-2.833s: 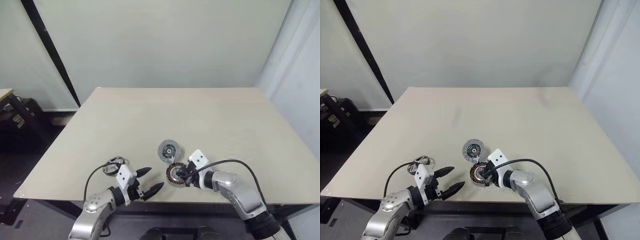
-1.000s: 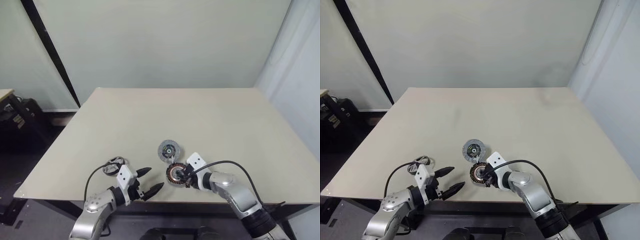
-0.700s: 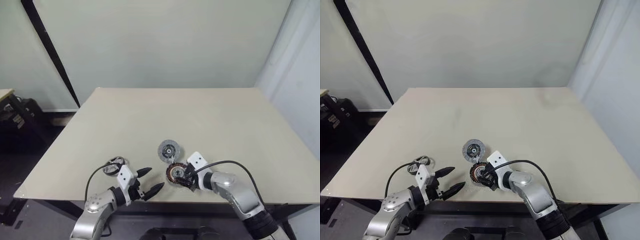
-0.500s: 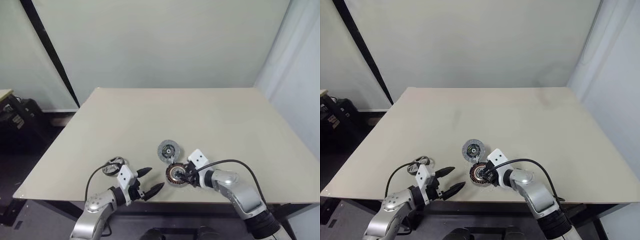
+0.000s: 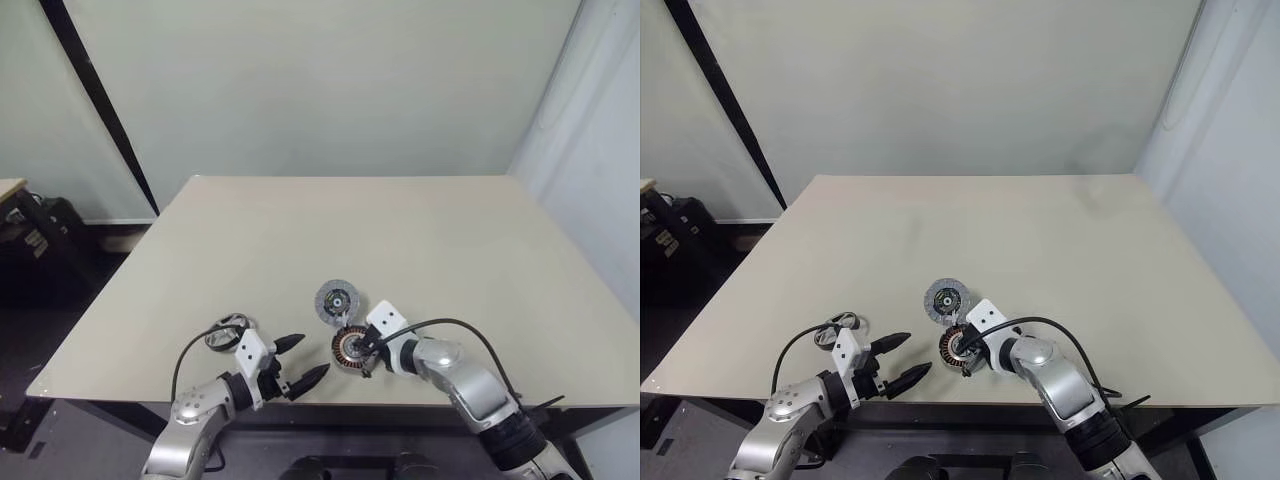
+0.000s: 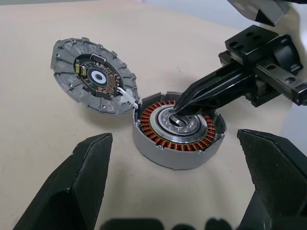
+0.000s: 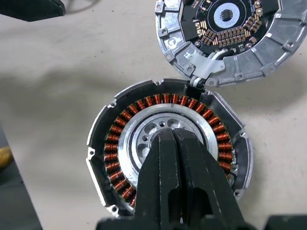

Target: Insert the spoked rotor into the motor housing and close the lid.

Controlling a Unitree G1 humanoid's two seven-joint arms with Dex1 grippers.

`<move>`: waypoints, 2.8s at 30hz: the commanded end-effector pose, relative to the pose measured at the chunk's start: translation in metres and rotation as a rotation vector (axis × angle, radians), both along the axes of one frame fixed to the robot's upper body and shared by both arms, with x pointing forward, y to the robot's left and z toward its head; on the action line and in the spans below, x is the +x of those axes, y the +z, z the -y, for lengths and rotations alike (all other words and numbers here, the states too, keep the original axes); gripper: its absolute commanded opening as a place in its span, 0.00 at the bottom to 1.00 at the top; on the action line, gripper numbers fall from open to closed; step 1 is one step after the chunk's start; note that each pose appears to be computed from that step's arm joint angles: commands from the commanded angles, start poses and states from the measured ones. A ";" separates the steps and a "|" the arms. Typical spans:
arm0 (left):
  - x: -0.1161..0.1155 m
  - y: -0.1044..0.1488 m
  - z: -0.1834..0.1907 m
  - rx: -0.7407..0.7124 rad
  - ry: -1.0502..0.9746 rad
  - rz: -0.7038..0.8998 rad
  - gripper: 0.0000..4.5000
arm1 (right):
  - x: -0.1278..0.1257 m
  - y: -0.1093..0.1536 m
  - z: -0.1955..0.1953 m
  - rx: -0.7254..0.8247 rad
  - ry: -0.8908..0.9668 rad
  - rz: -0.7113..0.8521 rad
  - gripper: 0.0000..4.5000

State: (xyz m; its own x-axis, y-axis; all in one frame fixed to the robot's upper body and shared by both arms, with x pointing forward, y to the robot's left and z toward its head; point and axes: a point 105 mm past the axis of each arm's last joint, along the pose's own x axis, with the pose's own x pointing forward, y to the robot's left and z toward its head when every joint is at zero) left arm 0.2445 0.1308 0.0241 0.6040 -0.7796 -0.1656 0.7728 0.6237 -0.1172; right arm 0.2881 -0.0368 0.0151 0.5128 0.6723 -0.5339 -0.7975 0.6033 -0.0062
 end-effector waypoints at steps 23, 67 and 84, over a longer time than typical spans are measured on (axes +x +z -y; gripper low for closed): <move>0.001 0.011 -0.001 -0.002 0.016 0.051 1.00 | 0.004 0.019 -0.015 0.036 0.050 0.060 0.01; -0.005 0.010 -0.049 -0.246 0.462 -0.177 1.00 | 0.001 0.048 0.002 0.148 0.120 0.175 0.99; -0.005 -0.004 -0.114 -0.623 0.965 -0.402 1.00 | -0.013 0.055 0.022 0.128 0.152 0.254 0.99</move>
State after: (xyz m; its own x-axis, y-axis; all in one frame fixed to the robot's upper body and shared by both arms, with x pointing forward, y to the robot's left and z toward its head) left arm 0.2346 0.2402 0.0122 0.9643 -0.0721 -0.2549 -0.1387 0.6822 -0.7179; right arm 0.2713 -0.0596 0.0502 0.4812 0.7931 -0.3735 -0.8703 0.4833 -0.0950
